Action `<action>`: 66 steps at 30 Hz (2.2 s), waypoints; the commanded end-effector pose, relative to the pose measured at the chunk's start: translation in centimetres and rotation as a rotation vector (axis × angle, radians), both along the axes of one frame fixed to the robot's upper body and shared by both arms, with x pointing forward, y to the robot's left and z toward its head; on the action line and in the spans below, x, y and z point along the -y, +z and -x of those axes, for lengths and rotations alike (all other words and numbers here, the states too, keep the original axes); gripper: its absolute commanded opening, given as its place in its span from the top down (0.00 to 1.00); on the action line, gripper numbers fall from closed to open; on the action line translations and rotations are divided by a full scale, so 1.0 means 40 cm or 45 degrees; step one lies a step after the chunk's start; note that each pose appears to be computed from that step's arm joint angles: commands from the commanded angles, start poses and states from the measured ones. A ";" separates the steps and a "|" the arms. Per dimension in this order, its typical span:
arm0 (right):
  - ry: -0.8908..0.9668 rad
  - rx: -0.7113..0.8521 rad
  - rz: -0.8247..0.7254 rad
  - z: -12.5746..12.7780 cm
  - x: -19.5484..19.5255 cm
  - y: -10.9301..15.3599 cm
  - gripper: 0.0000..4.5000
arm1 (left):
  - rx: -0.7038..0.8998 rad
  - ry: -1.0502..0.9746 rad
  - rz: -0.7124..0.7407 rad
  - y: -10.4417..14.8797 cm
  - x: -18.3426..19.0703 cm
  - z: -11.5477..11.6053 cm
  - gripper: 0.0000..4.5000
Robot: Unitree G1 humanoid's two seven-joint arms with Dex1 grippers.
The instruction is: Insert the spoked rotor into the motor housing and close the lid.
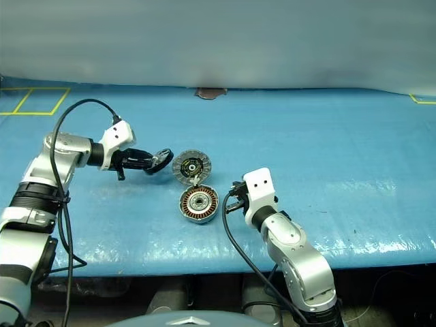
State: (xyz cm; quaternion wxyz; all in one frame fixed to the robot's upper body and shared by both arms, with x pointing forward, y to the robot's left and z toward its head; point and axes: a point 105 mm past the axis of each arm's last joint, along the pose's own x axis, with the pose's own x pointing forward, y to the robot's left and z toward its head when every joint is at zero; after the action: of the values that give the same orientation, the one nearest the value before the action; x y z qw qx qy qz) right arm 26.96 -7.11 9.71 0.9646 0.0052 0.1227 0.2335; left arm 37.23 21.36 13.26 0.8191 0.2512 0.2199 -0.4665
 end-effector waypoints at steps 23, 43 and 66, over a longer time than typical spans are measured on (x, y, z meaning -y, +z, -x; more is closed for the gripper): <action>0.010 0.040 0.001 0.028 0.031 0.012 1.00 | 0.324 -0.173 0.168 0.254 0.025 0.004 0.75; 0.320 0.097 0.017 0.092 -0.029 0.030 1.00 | 0.190 -0.603 0.197 0.241 0.178 0.072 0.75; 0.478 0.177 -0.039 0.122 -0.049 0.053 1.00 | 0.034 -0.729 0.059 0.107 0.231 0.091 0.75</action>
State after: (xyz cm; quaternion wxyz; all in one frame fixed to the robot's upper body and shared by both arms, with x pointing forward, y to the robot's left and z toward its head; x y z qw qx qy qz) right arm 22.28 -5.44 10.81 0.9110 -0.0213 0.0753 0.4050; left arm 33.51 12.41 16.85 0.6639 0.2763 0.1360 -0.6814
